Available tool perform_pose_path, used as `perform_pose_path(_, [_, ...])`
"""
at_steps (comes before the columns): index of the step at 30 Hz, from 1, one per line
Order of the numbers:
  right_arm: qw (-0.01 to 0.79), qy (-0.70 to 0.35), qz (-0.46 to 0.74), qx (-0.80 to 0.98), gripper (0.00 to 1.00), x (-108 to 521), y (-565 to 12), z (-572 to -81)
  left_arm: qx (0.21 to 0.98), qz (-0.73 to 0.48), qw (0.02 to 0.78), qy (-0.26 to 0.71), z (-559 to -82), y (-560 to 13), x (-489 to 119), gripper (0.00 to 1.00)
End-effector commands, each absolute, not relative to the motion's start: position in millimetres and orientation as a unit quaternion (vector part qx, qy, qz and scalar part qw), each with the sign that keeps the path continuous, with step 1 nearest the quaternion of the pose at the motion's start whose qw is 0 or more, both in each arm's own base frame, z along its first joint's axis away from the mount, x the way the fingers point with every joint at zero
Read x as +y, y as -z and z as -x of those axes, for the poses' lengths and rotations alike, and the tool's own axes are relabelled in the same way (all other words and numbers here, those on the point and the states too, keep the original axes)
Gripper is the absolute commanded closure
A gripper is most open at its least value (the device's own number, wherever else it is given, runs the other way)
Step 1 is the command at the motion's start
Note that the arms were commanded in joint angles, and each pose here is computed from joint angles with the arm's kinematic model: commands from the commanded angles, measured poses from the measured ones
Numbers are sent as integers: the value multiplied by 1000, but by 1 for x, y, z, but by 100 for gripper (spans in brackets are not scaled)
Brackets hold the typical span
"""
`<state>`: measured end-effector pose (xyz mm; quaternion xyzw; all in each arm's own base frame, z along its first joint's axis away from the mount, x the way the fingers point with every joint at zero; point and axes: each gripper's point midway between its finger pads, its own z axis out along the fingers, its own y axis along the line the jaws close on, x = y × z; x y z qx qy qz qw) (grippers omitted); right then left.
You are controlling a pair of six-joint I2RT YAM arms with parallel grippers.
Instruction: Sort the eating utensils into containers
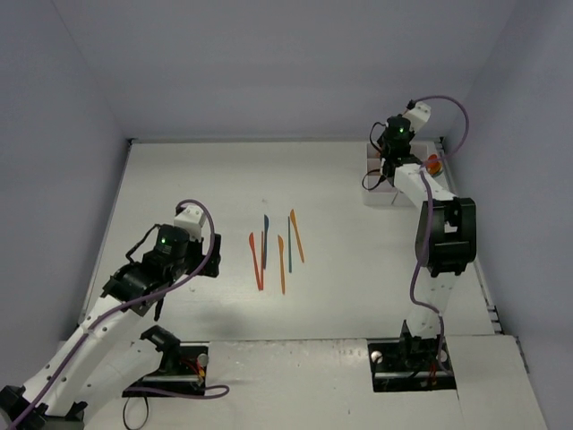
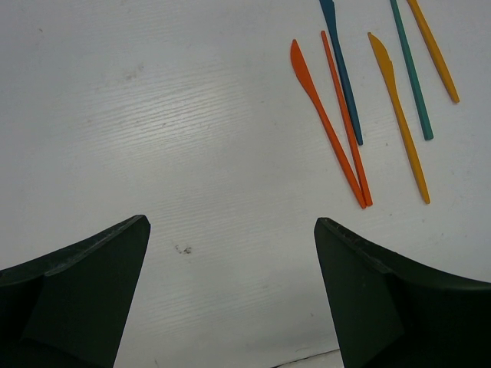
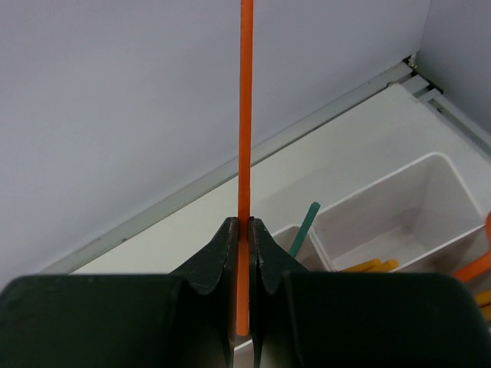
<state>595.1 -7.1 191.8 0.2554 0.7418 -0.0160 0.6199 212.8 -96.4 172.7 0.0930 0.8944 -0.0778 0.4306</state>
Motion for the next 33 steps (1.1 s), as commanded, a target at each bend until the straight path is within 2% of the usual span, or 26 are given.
perform_pose_path(1, [667,-21,-266,696,100,1,-226,-611,884,-83,452,86,-222,-187,-101,13])
perform_pose_path(3, [663,-22,-261,701,99,4,-220,-610,884,-83,452,86,-222,-186,-102,13])
perform_pose_path(5, [661,-25,-256,705,92,7,-218,-608,884,-84,453,87,-222,-187,-102,13])
perform_pose_path(6, [662,-26,-254,705,82,9,-221,-606,883,-83,453,87,-222,-188,-102,13])
perform_pose_path(11, [658,-19,-225,719,61,19,-232,-591,882,-84,456,88,-221,-189,-102,13])
perform_pose_path(18, [657,-11,-168,734,57,44,-279,-548,877,-84,464,90,-220,-194,-101,13])
perform_pose_path(23, [587,-11,-104,803,57,83,-280,-501,875,-82,468,91,-220,-196,-100,13])
perform_pose_path(26, [538,-30,-71,839,58,112,-267,-468,875,-83,468,92,-220,-196,-100,13])
perform_pose_path(29, [461,-71,-33,884,58,151,-228,-425,876,-84,466,93,-220,-196,-102,13])
perform_pose_path(33, [395,-111,1,912,58,196,-193,-374,878,-86,462,93,-221,-194,-103,13])
